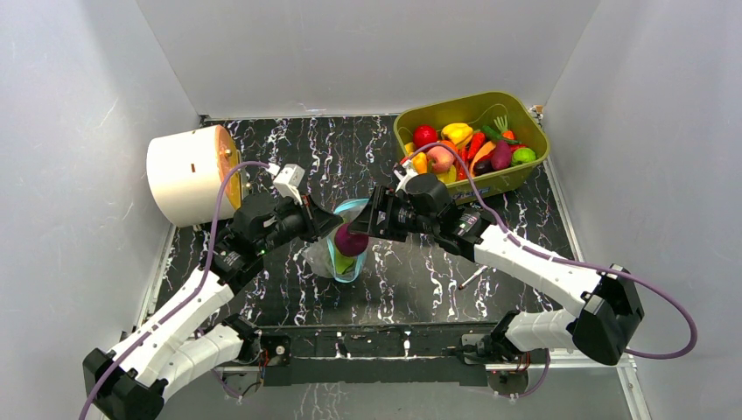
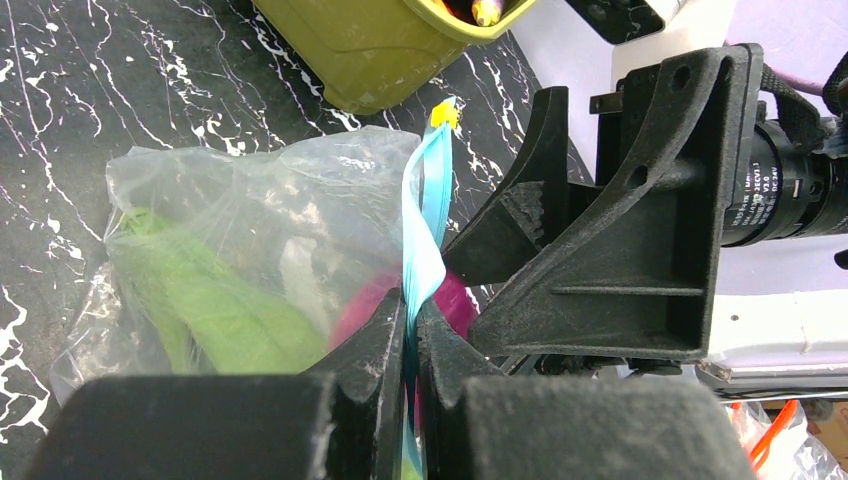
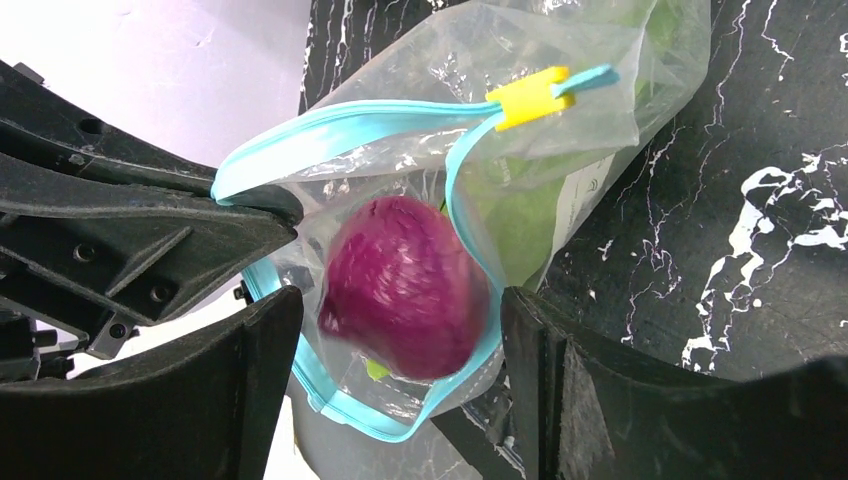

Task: Place the food in the zip-top bag and seal the zipper
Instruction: Place the fake vegetable in the zipper food storage bag.

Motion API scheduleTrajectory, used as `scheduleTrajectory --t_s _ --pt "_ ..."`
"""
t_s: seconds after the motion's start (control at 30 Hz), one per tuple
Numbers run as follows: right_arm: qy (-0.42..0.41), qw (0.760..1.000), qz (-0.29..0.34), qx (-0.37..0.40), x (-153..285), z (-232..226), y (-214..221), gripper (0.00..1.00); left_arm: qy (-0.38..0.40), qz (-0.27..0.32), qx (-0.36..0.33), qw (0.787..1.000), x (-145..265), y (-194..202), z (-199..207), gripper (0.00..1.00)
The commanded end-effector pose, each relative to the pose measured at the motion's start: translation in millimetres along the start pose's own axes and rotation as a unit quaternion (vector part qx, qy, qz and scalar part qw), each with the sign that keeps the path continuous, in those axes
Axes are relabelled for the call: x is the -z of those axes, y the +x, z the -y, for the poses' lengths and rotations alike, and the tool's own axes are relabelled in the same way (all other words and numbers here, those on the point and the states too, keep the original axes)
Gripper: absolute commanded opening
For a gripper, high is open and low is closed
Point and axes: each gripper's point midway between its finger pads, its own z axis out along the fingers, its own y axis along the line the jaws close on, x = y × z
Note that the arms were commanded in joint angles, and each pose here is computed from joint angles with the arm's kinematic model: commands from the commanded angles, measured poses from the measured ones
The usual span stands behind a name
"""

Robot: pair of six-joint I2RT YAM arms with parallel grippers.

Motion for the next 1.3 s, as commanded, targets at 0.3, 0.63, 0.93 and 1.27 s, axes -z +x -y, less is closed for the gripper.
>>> scheduleTrajectory --t_s 0.3,0.63,0.93,1.27 --pt "-0.076 0.996 0.045 0.010 20.4 -48.3 -24.4 0.71 0.019 0.027 -0.021 0.999 10.3 -15.6 12.4 0.00" --pt "-0.079 0.988 0.076 0.108 37.7 -63.8 -43.5 0.68 -0.023 0.017 -0.065 0.997 12.4 -6.0 -10.0 0.00" --pt "0.163 0.937 0.173 0.256 61.0 -23.3 -132.5 0.68 -0.031 0.064 -0.133 0.989 26.9 -56.6 9.9 0.00" --pt "0.304 0.894 0.194 0.268 74.6 57.5 -220.0 0.62 -0.043 0.048 -0.171 0.983 23.7 -28.6 -14.1 0.00"
